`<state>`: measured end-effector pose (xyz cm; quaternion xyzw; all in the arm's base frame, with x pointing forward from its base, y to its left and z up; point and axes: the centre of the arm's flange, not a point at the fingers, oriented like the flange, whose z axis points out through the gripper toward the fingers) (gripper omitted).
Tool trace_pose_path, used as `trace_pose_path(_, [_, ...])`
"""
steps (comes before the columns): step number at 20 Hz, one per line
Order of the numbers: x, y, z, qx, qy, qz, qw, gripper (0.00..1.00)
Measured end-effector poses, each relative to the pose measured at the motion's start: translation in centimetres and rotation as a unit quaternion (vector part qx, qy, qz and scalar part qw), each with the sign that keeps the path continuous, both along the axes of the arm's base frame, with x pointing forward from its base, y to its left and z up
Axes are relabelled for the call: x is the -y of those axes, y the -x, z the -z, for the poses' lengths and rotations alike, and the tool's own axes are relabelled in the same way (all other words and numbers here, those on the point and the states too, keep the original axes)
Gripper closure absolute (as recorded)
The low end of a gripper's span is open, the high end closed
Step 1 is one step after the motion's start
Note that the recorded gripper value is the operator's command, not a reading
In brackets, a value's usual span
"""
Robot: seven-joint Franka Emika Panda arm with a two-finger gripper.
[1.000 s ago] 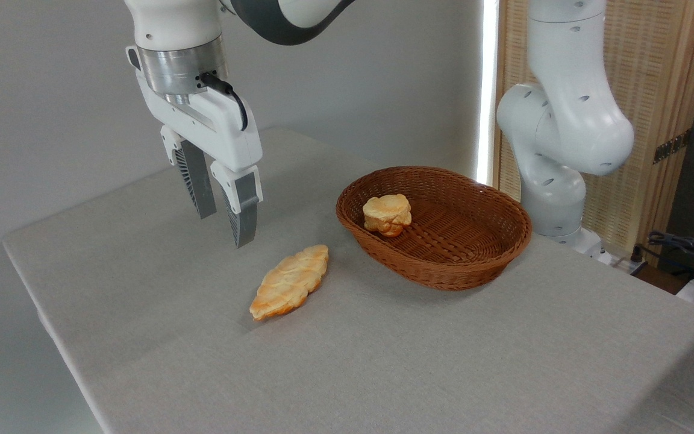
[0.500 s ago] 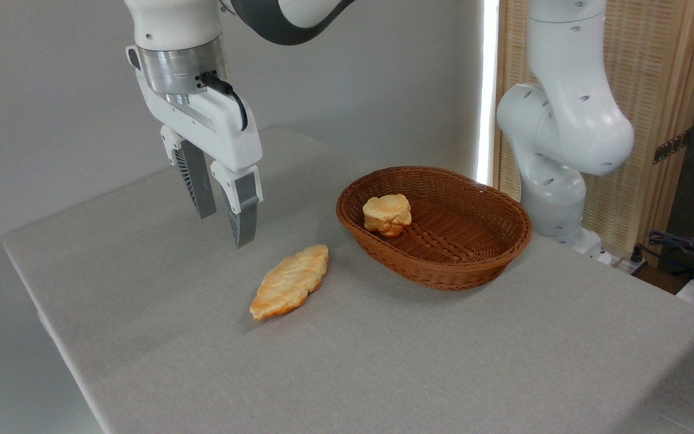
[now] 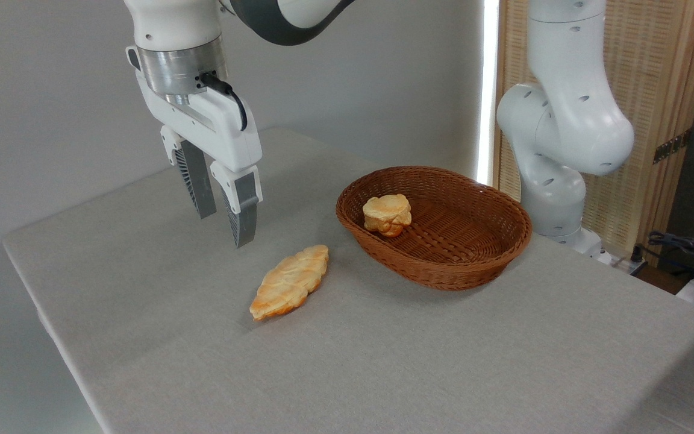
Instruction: Put bread into the basket
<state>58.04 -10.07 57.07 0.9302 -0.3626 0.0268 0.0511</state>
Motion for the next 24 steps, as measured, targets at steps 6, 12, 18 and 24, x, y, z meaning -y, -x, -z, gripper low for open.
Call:
trace_pose_path(6, [0.00, 0.00, 0.00, 0.000, 0.000, 0.000, 1.0000, 0.00])
trace_pose_path(12, [0.03, 0.00, 0.01, 0.000, 0.000, 0.000, 1.0000, 0.00])
trace_pose_path(18, [0.40, 0.02, 0.12, -0.001, 0.000, 0.003, 1.0000, 0.00])
trace_pose_path(24, [0.47, -0.05, 0.33, -0.003, 0.000, 0.004, 1.0000, 0.00])
